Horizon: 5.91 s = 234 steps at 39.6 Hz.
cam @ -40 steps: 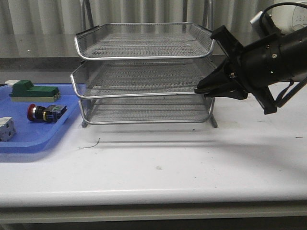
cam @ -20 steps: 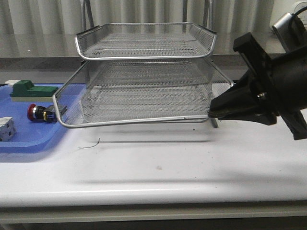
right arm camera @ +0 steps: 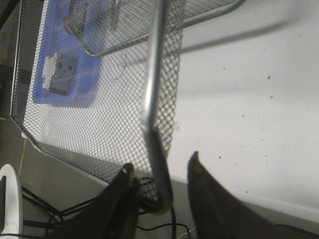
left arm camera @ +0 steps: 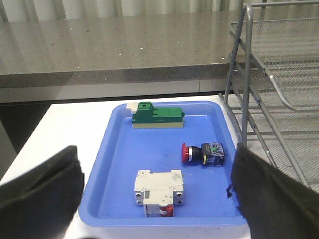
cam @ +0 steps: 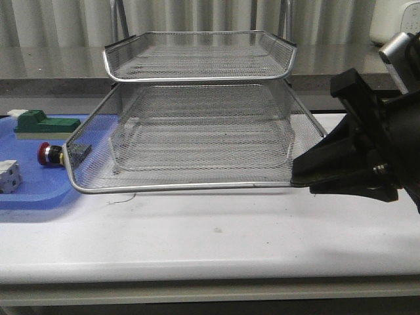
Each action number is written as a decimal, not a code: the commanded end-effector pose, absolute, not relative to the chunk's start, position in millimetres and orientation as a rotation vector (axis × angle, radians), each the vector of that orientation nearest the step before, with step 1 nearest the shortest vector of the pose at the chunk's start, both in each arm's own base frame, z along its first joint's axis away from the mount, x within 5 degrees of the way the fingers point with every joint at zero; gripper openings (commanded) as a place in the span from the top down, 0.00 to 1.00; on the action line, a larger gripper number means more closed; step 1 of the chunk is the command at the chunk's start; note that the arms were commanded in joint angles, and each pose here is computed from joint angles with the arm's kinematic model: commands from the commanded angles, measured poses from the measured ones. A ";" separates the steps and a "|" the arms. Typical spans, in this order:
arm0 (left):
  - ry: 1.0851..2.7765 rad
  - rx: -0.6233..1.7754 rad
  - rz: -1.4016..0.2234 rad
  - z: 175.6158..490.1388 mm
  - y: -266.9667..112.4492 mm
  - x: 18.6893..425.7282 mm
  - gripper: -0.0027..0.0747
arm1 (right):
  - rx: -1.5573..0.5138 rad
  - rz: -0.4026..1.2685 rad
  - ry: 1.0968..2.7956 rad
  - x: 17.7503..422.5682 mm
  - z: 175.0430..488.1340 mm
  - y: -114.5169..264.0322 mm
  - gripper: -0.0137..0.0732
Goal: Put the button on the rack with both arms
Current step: 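Pull the middle wire tier toward the robot with the right gripper, then release the tier and withdraw the right gripper, then lower the left gripper onto the red button and grasp its black base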
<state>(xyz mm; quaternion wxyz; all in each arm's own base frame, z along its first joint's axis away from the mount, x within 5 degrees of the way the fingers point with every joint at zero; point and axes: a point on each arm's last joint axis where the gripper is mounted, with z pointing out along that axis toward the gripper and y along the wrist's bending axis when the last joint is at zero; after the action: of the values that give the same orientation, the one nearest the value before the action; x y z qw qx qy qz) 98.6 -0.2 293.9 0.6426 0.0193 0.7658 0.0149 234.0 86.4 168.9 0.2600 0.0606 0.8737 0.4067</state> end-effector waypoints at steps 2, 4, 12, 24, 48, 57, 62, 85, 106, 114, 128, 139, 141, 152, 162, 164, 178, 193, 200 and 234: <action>1.639 0.037 0.028 311.3 -0.5 100.6 0.23 | 0.127 1.173 2.238 240.6 191.0 89.6 0.31; 1.639 0.037 0.028 311.3 -0.5 100.6 0.23 | 0.111 1.177 2.217 241.9 196.0 90.1 0.28; 1.639 0.037 0.028 311.3 -0.5 100.6 0.23 | 0.075 1.097 2.164 233.9 220.0 85.3 0.38; 1.639 0.037 0.028 311.3 -0.5 100.6 0.23 | -0.131 0.717 2.116 221.9 283.1 68.9 0.86; 1.639 0.037 0.028 311.3 -0.5 100.6 0.23 | -0.178 0.076 2.212 209.2 356.7 28.5 0.91; 1.639 0.037 0.028 311.3 -0.5 100.6 0.23 | -0.161 0.076 2.005 161.9 344.8 21.8 0.91; 1.639 0.037 0.028 311.3 -0.5 100.6 0.23 | -0.151 0.078 1.900 131.3 325.3 17.7 0.91; 1.639 0.037 0.028 311.3 -0.5 100.6 0.23 | -0.135 0.085 1.707 69.6 298.0 9.7 0.91; 1.639 0.037 0.028 311.3 -0.5 100.6 0.23 | -0.135 0.085 1.708 69.6 297.9 9.7 0.91; 1.639 0.037 0.028 311.3 -0.5 100.6 0.23 | -0.135 0.085 1.708 69.6 297.9 9.7 0.91; 1.642 0.010 -0.006 313.9 -1.0 103.4 0.23 | -0.135 0.085 1.708 69.6 297.9 9.7 0.91; 1.816 0.130 0.130 343.0 1.3 158.9 0.23 | -0.135 0.085 1.708 69.6 297.9 9.7 0.91; 1.860 0.169 0.151 345.5 0.7 175.7 0.23 | -0.135 0.085 1.708 69.6 297.9 9.7 0.91; 2.044 0.398 0.230 357.5 -10.3 262.3 0.23 | -0.135 0.085 1.708 69.6 297.9 9.7 0.91; 2.289 0.659 0.280 343.2 -14.6 334.4 0.23 | -0.135 0.085 1.708 69.6 297.9 9.7 0.91; 2.335 0.731 0.264 334.8 -16.8 347.8 0.23 | -0.135 0.085 1.708 69.6 297.9 9.7 0.91; 2.533 0.984 0.085 291.1 -29.6 425.7 0.23 | -0.135 0.085 1.708 69.6 297.9 9.7 0.91; 2.665 1.080 -0.069 241.6 -37.5 472.6 0.23 | -0.135 0.085 1.708 69.6 297.9 9.7 0.91; 2.645 1.097 -0.096 225.1 -41.0 482.5 0.23 | -0.135 0.085 1.708 69.6 297.9 9.7 0.91; 2.510 1.166 -0.151 204.2 -58.9 496.1 0.23 | -0.135 0.085 1.708 69.6 297.9 9.7 0.91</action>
<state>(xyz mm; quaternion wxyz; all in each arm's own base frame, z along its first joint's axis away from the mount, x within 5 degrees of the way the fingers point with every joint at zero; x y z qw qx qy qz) 494.3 -51.2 161.9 0.1190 0.4096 0.9023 -0.0633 68.3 10.2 283.0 0.6173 -0.0602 0.7833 0.0416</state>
